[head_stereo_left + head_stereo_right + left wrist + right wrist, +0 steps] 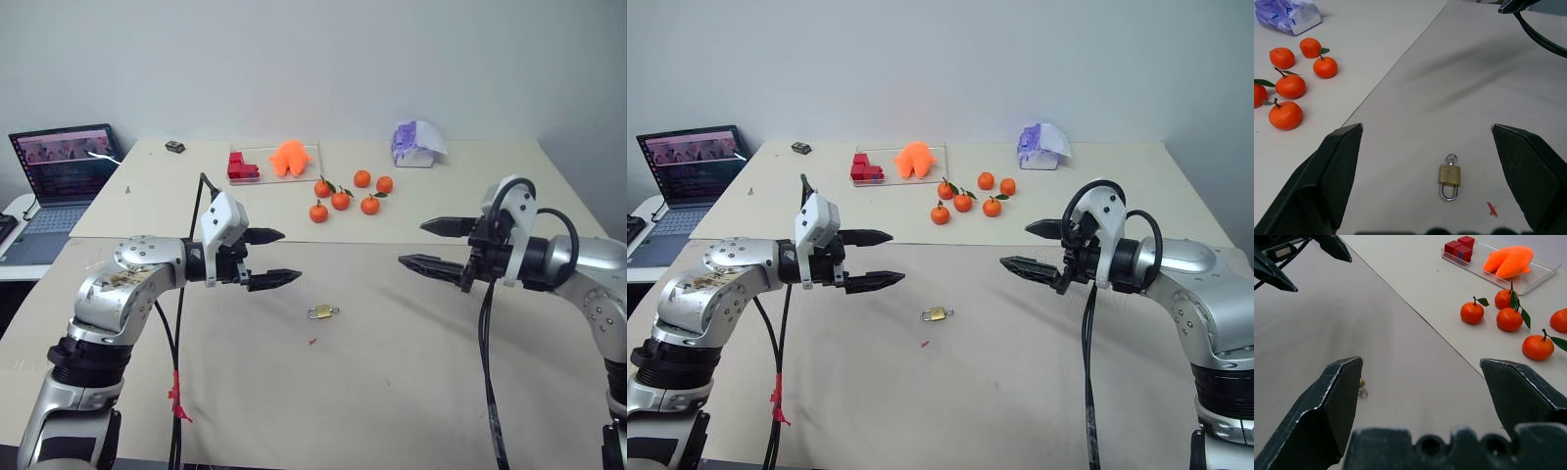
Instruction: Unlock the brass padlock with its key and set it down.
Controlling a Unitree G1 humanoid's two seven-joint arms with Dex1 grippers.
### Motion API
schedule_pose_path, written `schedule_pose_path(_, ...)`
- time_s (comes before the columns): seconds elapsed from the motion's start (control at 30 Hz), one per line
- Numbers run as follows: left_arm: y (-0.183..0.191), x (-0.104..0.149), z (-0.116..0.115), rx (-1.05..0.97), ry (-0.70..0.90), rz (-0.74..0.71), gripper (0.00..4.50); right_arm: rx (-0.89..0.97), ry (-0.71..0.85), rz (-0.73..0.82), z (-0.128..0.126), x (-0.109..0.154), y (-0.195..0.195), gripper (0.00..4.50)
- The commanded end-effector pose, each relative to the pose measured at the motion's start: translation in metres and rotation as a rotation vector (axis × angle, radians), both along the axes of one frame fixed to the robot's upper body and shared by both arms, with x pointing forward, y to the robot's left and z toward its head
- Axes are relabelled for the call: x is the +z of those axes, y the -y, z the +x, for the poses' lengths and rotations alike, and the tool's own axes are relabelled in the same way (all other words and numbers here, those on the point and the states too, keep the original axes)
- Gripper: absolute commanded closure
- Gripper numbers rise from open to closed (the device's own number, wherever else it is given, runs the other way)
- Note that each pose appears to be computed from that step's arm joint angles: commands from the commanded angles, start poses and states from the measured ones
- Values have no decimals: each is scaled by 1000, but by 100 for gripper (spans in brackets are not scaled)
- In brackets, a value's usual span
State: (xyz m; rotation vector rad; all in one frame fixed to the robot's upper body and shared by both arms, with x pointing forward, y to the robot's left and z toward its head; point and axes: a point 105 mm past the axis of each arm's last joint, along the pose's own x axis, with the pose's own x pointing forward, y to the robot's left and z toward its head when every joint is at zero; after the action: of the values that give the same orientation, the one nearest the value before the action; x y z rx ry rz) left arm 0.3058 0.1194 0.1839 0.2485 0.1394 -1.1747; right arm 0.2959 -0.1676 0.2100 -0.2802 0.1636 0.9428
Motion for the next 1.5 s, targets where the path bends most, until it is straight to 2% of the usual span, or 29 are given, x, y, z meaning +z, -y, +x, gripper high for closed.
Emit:
schedule_pose_path(0.03,-10,11,-7,-25,22,6,2,43,26,-13,-13,12,-3,0)
schedule_pose_path(0.13,-18,8,-12,-57,-13,53,2,115,-9,-64,-28,5,-10,0)
schedule_pose_path(0.37,-10,-1,-17,-108,-108,76,2,160,-1,-98,-36,-3,-15,0)
schedule_pose_path(0.5,-3,-10,-19,-147,-100,106,2,147,11,-93,-36,-2,-16,0)
schedule_pose_path(0.6,4,-26,-20,-169,-72,149,2,131,10,-93,-38,-6,-15,0)
schedule_pose_path(0.7,14,-50,-11,-167,-30,244,2,111,12,-98,-41,-9,-15,0)
schedule_pose_path(0.77,19,-56,-3,-147,-1,275,2,112,23,-90,-44,-8,-17,0)
schedule_pose_path(0.93,36,-60,8,-129,8,283,2,124,18,-88,-52,-11,-23,0)
schedule_pose_path(1.17,64,-73,1,-174,-32,243,2,157,-1,-106,-67,-16,-28,0)
schedule_pose_path(1.37,68,-82,-3,-192,-47,261,2,123,9,-106,-69,-14,-25,0)
schedule_pose_path(1.5,63,-91,3,-147,-58,300,2,107,4,-106,-71,-16,-24,0)
